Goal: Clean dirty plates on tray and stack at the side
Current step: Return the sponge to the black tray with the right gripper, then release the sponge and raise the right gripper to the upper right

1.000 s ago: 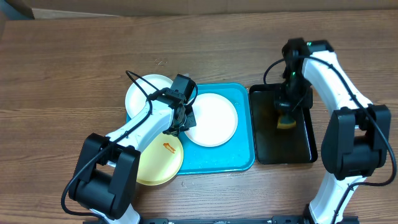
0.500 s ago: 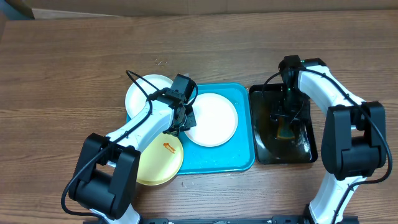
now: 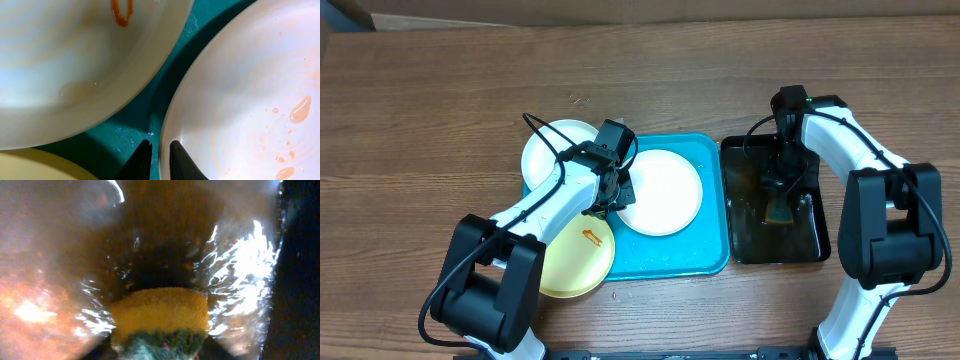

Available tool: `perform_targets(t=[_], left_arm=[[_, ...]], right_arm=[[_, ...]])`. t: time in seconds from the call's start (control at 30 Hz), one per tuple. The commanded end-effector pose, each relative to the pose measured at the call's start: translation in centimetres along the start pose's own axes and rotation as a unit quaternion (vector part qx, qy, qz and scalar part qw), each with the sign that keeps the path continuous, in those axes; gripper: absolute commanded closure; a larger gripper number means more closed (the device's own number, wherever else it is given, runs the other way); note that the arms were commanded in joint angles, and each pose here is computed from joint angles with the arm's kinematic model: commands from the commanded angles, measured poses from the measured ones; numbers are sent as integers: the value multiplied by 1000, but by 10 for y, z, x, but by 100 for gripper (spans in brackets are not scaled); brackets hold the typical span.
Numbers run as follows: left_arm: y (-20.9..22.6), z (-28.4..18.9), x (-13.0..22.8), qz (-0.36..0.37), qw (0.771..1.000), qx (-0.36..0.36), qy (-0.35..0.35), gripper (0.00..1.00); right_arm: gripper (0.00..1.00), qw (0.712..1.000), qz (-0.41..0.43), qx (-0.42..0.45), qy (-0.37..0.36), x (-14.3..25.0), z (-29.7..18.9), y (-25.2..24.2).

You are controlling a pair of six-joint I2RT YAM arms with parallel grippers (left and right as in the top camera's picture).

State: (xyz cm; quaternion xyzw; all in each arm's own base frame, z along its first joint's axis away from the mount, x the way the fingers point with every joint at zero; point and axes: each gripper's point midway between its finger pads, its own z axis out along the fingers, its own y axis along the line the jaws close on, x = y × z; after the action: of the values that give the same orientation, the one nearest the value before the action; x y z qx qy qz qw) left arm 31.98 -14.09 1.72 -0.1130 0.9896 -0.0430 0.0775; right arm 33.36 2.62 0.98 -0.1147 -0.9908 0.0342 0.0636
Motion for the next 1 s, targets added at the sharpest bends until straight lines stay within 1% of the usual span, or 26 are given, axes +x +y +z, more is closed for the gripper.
perform_targets(t=[0.0, 0.07, 0.1, 0.2, 0.27, 0.3, 0.37, 0.4, 0.43, 0.5, 0.57, 0.63, 0.73, 0.8, 0.87, 0.93, 0.97], left_arm=[[-4, -9, -6, 11, 1000, 7, -14, 83], [-4, -9, -6, 11, 1000, 7, -14, 82], [-4, -9, -6, 11, 1000, 7, -14, 82], [-4, -9, -6, 11, 1000, 7, -14, 79], [-4, -9, -7, 11, 1000, 7, -15, 77], [-5, -9, -7, 11, 1000, 8, -16, 76], [-5, -9, -7, 11, 1000, 9, -17, 76], [-5, -9, -8, 11, 1000, 9, -17, 76], [-5, -9, -8, 11, 1000, 9, -17, 76], [-6, -9, -8, 11, 1000, 9, -17, 74], [-5, -9, -7, 11, 1000, 8, -16, 68], [-4, -9, -6, 11, 1000, 7, -14, 67], [-2, -5, -2, 12, 1000, 5, -12, 70], [-1, 1, 1, 13, 1000, 6, -13, 76], [-1, 2, 1, 13, 1000, 8, -15, 78], [-3, 2, -1, 14, 1000, 11, -18, 78], [-4, 2, -1, 14, 1000, 12, -20, 75]], right_arm=[[11, 1000, 3, 2, 14, 11, -7, -5], [16, 999, 3, -2, 36, 21, -7, -5], [24, 999, 2, -1, 42, 24, -7, -5], [71, 999, 2, 1, 48, 27, -7, -7], [72, 999, 2, 1, 47, 27, -8, -6], [71, 999, 3, 0, 42, 24, -10, -6], [56, 999, 7, -5, 31, 15, -20, -6], [51, 1000, 9, -7, 27, 12, -26, -6], [44, 1000, 12, -9, 22, 7, -34, -7], [35, 1000, 18, -14, 9, -2, -52, -9], [30, 999, 26, -20, -8, -13, -69, -13], [30, 999, 37, -27, -24, -23, -81, -18], [30, 996, 62, -38, -54, -42, -91, -32], [28, 993, 88, -43, -67, -53, -90, -50], [21, 991, 101, -44, -70, -56, -90, -60], [0, 990, 113, -45, -72, -59, -89, -70], [0, 989, 117, -45, -73, -60, -89, -73]])
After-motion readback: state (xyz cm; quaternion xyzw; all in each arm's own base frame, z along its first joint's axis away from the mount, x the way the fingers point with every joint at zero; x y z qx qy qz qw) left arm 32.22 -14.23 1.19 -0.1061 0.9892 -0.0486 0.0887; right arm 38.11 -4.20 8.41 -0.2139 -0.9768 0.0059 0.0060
